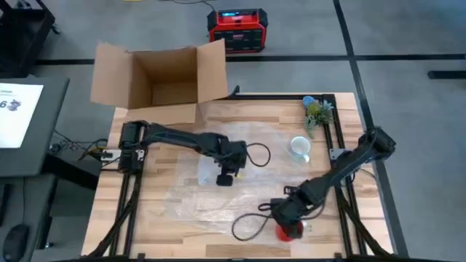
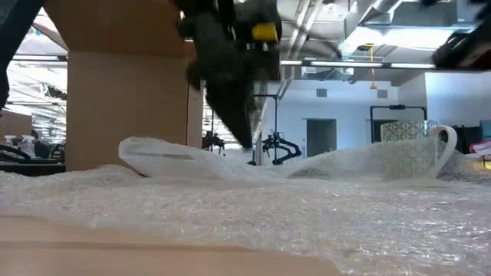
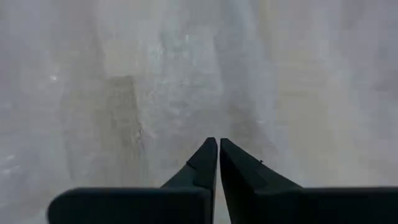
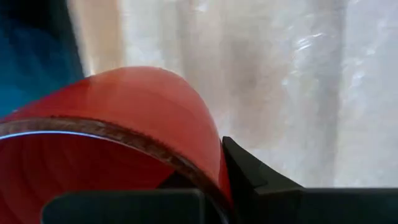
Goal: Wrap mug
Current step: Wrap the red mug with bubble wrap
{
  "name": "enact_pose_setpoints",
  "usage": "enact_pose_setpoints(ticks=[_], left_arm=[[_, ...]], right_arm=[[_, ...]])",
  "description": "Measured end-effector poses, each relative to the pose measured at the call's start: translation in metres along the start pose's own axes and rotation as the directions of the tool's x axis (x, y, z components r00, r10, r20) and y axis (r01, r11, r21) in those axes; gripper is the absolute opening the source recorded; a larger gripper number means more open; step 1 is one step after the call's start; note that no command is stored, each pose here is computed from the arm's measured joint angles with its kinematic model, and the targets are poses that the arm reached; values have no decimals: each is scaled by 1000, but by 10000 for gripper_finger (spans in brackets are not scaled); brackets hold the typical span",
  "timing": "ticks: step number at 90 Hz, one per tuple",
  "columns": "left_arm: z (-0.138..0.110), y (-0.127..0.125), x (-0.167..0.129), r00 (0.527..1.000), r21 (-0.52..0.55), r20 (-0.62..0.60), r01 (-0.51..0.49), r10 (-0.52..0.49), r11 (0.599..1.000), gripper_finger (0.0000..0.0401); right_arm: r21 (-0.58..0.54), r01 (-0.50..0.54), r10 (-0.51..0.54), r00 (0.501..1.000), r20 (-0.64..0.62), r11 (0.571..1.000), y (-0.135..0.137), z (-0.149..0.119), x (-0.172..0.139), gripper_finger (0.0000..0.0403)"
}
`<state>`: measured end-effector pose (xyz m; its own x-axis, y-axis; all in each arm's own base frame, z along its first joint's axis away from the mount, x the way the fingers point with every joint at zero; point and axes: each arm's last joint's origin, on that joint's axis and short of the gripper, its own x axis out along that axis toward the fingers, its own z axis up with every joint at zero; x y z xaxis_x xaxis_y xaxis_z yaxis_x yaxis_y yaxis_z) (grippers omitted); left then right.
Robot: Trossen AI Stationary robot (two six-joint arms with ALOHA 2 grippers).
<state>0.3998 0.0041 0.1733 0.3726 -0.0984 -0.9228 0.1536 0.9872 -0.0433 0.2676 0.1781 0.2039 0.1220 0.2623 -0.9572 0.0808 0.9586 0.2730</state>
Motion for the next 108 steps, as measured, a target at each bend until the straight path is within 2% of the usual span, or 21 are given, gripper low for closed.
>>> enact_pose_setpoints(ticks=[13,17,24,28,38,49,58,63,74,83,94,108], left_arm=[[1,10,31,997,-19,26,-69,70,997,0],[3,14,35,990,-20,48,-130,131,991,0],[4,25,36,975,-36,64,-212,214,977,0],[5,33,38,956,-49,71,-281,284,958,0],[4,57,36,916,-103,91,-380,390,919,0],[4,79,31,883,-165,118,-434,455,886,0],[8,79,23,852,-180,147,-476,502,861,0],[15,75,15,838,-182,186,-484,513,856,0],[25,56,-3,839,-151,218,-475,498,867,0],[29,28,-18,837,-121,208,-491,506,863,0],[26,-12,-43,831,-112,163,-520,532,847,0],[2,-61,-58,899,-113,17,-434,438,894,0]], right_arm=[[-12,3,-4,999,-41,1000,-7,8,13,8],[-10,4,-5,998,-57,1000,-7,8,17,8],[-16,-12,11,997,-73,1000,-4,7,20,8],[-26,-17,15,996,-85,1000,-1,5,22,8],[-29,-29,26,994,-105,999,5,0,25,8],[-21,-52,48,989,-137,998,10,-6,27,8],[-26,-61,56,986,-156,998,12,-8,27,8],[-31,-63,57,984,-166,998,12,-10,28,8],[-43,-46,39,986,-159,998,13,-9,19,8],[-58,-23,16,993,-115,998,15,-4,-6,8],[-32,58,-61,991,-117,998,11,1,-35,8],[-65,80,-83,996,-37,995,2,18,-50,8]])
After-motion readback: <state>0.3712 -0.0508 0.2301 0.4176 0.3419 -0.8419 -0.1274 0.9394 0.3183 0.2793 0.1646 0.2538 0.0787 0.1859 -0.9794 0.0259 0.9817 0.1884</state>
